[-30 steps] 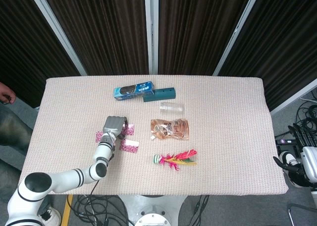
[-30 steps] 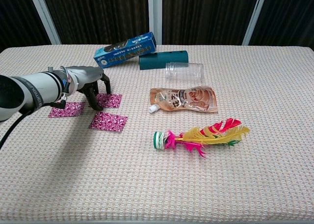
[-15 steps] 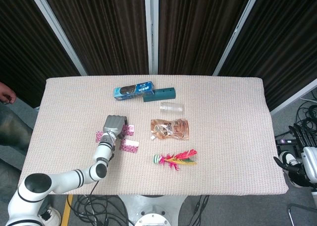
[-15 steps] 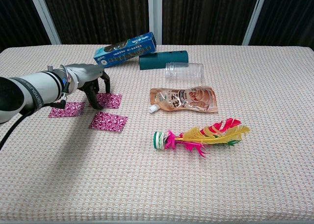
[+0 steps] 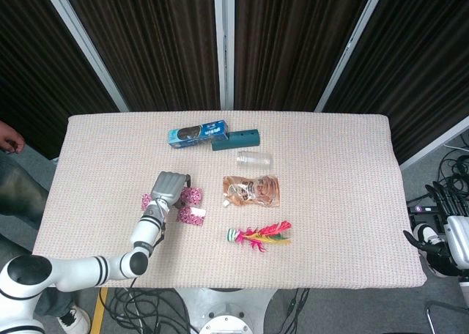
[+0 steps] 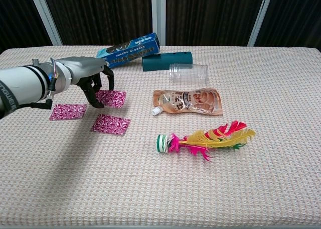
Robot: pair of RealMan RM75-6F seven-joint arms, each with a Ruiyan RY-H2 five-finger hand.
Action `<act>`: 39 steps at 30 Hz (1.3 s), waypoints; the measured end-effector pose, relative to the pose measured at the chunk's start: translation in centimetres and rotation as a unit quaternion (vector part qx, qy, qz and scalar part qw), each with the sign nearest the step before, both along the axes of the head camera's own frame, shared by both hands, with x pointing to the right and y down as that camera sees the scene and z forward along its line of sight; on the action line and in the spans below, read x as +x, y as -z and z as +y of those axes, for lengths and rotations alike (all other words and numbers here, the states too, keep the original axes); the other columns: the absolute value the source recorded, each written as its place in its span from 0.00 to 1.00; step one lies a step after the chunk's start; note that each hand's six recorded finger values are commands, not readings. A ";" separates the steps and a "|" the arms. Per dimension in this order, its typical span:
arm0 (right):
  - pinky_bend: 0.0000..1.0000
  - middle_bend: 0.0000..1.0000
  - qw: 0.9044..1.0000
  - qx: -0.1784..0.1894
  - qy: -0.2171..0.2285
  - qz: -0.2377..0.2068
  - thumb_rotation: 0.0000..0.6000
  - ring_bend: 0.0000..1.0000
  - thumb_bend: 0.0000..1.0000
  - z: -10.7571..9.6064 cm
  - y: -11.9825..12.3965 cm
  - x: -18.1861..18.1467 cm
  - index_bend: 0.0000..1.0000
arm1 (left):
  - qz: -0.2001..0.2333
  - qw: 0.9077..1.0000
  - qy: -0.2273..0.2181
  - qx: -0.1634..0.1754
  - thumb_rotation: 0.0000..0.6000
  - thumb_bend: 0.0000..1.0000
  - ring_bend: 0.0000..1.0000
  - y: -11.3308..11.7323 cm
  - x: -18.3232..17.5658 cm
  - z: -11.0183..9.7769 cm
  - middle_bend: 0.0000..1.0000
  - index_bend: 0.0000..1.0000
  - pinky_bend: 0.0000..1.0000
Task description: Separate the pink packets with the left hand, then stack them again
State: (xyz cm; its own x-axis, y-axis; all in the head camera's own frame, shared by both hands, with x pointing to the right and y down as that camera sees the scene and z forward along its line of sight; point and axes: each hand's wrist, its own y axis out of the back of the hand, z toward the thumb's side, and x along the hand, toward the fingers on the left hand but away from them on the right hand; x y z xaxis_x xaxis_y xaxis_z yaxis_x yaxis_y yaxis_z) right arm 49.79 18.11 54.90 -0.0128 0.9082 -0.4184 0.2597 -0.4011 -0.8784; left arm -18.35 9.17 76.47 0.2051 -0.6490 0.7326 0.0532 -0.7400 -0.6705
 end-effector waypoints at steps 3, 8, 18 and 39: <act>0.00 0.00 1.000 -0.001 0.002 -0.001 0.68 0.00 0.13 0.0 -0.1 -0.1 0.00 | 0.004 1.000 -0.005 -0.005 1.00 0.27 0.94 0.8 0.3 1.0 0.93 0.48 0.98; 0.00 0.00 1.000 0.000 0.001 -0.003 0.67 0.00 0.14 0.0 -0.1 0.0 0.00 | 0.005 1.000 -0.011 -0.008 1.00 0.27 0.94 1.8 0.9 2.3 0.93 0.48 0.98; 0.00 0.00 1.000 -0.002 -0.002 -0.002 0.69 0.00 0.14 0.3 0.0 0.3 0.01 | -0.011 0.999 -0.017 -0.027 1.00 0.27 0.94 0.8 2.1 4.2 0.93 0.48 0.98; 0.00 0.00 1.000 -0.005 -0.005 -0.002 0.69 0.00 0.13 0.5 -0.2 0.5 0.00 | -0.037 0.999 -0.012 -0.037 1.00 0.27 0.94 -0.7 1.4 4.4 0.93 0.45 0.98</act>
